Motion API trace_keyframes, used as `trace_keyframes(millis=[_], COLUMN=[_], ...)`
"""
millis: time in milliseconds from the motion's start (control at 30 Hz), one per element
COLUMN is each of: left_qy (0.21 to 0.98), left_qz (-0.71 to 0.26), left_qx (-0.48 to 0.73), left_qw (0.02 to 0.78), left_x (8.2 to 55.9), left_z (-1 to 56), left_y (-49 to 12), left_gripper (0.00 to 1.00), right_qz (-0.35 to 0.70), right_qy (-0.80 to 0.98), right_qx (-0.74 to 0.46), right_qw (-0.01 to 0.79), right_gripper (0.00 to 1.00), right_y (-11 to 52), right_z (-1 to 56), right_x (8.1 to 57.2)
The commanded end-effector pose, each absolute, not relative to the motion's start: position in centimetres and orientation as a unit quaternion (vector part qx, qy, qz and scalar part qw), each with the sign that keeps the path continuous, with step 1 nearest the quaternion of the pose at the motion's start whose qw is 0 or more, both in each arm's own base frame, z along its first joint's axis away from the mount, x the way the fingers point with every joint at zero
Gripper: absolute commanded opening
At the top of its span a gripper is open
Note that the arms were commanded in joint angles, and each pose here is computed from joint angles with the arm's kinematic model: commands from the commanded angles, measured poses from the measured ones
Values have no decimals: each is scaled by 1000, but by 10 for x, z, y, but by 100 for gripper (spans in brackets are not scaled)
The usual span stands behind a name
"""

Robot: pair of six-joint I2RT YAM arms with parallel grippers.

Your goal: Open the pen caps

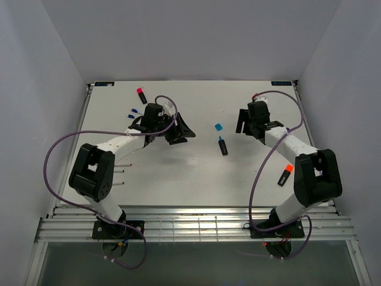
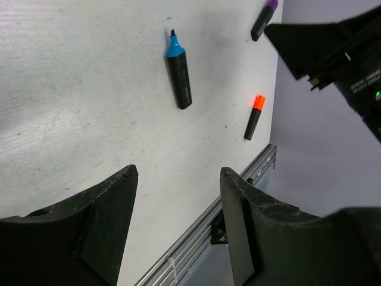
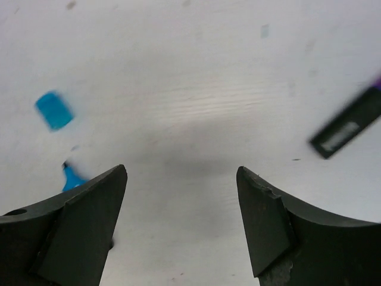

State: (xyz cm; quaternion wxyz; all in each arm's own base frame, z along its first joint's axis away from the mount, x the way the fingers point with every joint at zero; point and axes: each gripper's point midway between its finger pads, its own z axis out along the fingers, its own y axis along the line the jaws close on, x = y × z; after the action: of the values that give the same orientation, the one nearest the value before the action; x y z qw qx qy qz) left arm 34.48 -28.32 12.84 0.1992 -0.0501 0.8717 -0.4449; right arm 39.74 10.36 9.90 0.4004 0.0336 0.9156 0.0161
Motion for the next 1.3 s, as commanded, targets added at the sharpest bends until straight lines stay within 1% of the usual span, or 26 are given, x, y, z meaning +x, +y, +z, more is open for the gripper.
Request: trace_keyframes(millis=[0, 200, 400, 700, 900, 1000, 1033, 1100, 1133, 1200, 1233, 1267], left_qy=[849, 840, 831, 828, 831, 832, 833, 834, 834, 835, 836, 835], left_qz=[-471, -485, -499, -504, -500, -498, -496, -495, -495, -493, -492, -491], left_qx=[-25, -16, 0, 14, 16, 16, 15, 15, 16, 15, 15, 16], left_qw=[239, 244, 245, 246, 245, 246, 244, 243, 244, 244, 244, 246], left_x=[342, 336, 326, 317, 317, 317, 317, 316, 316, 316, 315, 316], left_z=[169, 185, 199, 205, 201, 200, 198, 196, 196, 195, 194, 196], left_y=[-287, -292, -296, -298, -298, -298, -297, -297, -297, -296, -296, -296], left_gripper=[68, 68, 68, 68, 68, 68, 68, 68, 68, 68, 68, 68], right_qz=[-67, -100, -115, -107, -91, -84, -85, -85, -85, -79, -76, -73], right_qy=[917, 905, 896, 896, 905, 909, 910, 913, 915, 920, 923, 925], right_qx=[152, 242, 295, 319, 319, 316, 314, 310, 304, 294, 287, 280], right_qw=[363, 335, 310, 289, 267, 260, 258, 251, 250, 246, 245, 245], right_gripper=[80, 82, 84, 84, 80, 74, 68, 62, 52, 37, 23, 16], right_y=[22, -30, -58, -73, -66, -63, -63, -62, -62, -58, -56, -54], right_z=[104, 88, 72, 48, 23, 13, 11, 4, 3, 0, -1, 0], right_x=[390, 392, 402, 421, 425, 422, 421, 418, 417, 417, 417, 417])
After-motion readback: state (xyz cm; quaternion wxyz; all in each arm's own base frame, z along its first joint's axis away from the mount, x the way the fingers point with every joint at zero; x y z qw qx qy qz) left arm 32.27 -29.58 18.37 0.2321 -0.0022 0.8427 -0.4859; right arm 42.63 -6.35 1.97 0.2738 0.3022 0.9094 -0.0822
